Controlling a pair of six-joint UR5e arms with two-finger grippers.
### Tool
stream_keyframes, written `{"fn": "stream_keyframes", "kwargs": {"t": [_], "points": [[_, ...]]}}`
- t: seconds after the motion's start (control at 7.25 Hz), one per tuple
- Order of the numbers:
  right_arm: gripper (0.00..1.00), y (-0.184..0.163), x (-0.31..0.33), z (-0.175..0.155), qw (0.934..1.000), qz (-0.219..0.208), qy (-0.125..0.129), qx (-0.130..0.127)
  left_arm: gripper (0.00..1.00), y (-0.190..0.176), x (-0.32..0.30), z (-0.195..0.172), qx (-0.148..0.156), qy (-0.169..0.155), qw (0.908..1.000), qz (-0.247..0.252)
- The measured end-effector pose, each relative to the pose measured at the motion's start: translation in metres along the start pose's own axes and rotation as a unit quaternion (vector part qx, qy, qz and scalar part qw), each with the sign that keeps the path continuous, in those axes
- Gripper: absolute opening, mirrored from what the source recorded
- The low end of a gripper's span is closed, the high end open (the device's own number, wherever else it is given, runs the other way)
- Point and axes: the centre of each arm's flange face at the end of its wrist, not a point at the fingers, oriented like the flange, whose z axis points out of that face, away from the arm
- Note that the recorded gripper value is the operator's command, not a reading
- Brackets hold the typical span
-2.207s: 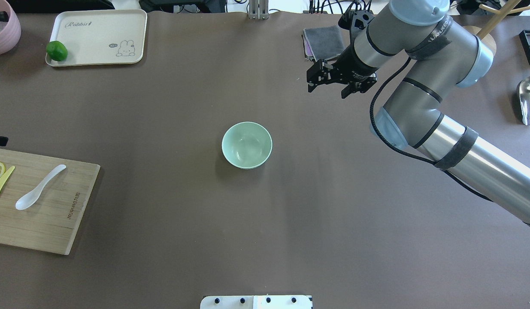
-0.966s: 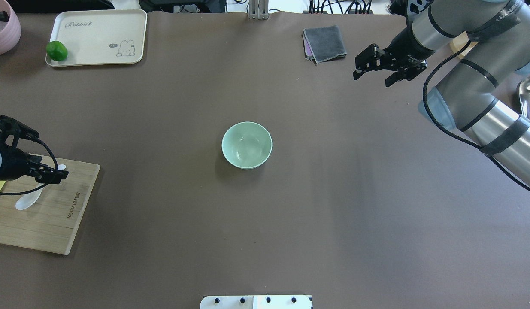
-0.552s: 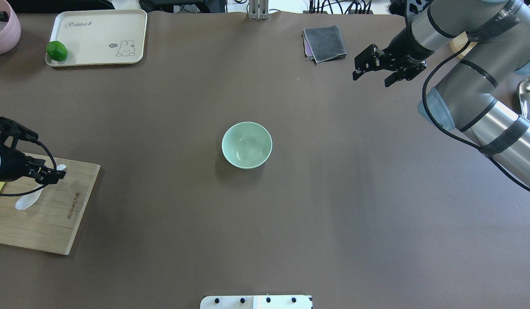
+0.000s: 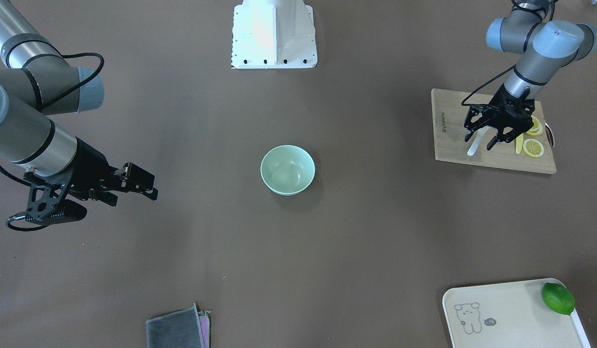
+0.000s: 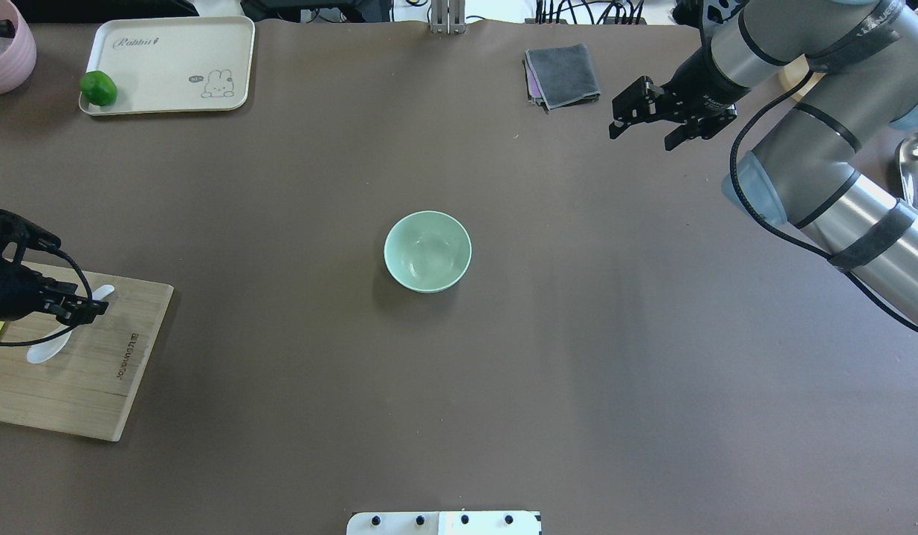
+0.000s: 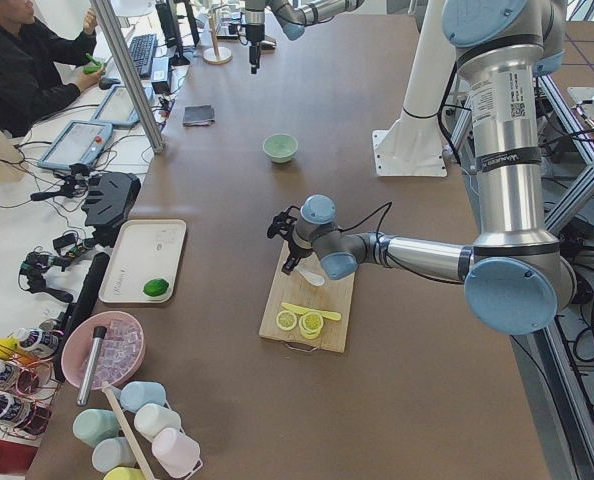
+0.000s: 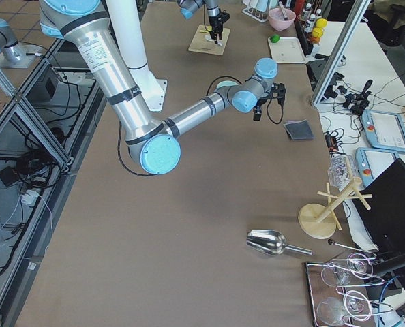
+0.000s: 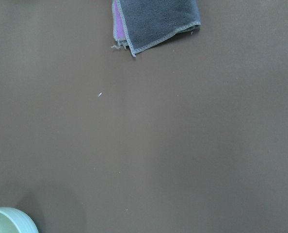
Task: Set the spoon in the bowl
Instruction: 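Lower the left gripper onto the white spoon on the bamboo board and grasp it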
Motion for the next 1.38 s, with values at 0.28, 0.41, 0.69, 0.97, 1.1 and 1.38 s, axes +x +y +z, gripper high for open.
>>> {"fn": "stream_keyframes", "kwargs": {"t": [0.28, 0.41, 0.69, 0.97, 1.1, 1.38], "points": [[1.0, 0.0, 0.001, 0.0, 1.0, 0.001, 0.0, 0.0, 0.4, 0.002, 0.002, 0.002, -0.003, 0.001, 1.0, 0.002], [1.0, 0.0, 0.0, -0.001, 1.0, 0.001, 0.0, 0.0, 0.36, 0.002, 0.002, 0.003, -0.004, 0.001, 1.0, 0.002], [1.0, 0.001, 0.0, -0.002, 1.0, 0.002, -0.001, 0.0, 0.0, 0.006, -0.002, 0.006, -0.008, -0.002, 1.0, 0.0], [1.0, 0.001, -0.003, -0.002, 1.0, 0.002, -0.003, 0.0, 0.0, 0.012, -0.005, 0.001, -0.01, -0.003, 0.9999, -0.003], [1.0, 0.001, -0.004, -0.002, 1.0, 0.002, -0.004, -0.001, 0.0, 0.017, -0.003, -0.012, -0.011, 0.005, 0.9999, -0.004], [1.0, 0.002, -0.005, -0.004, 1.0, 0.001, -0.006, -0.002, 0.0, 0.012, 0.005, -0.041, -0.009, 0.038, 0.9992, -0.009]]}}
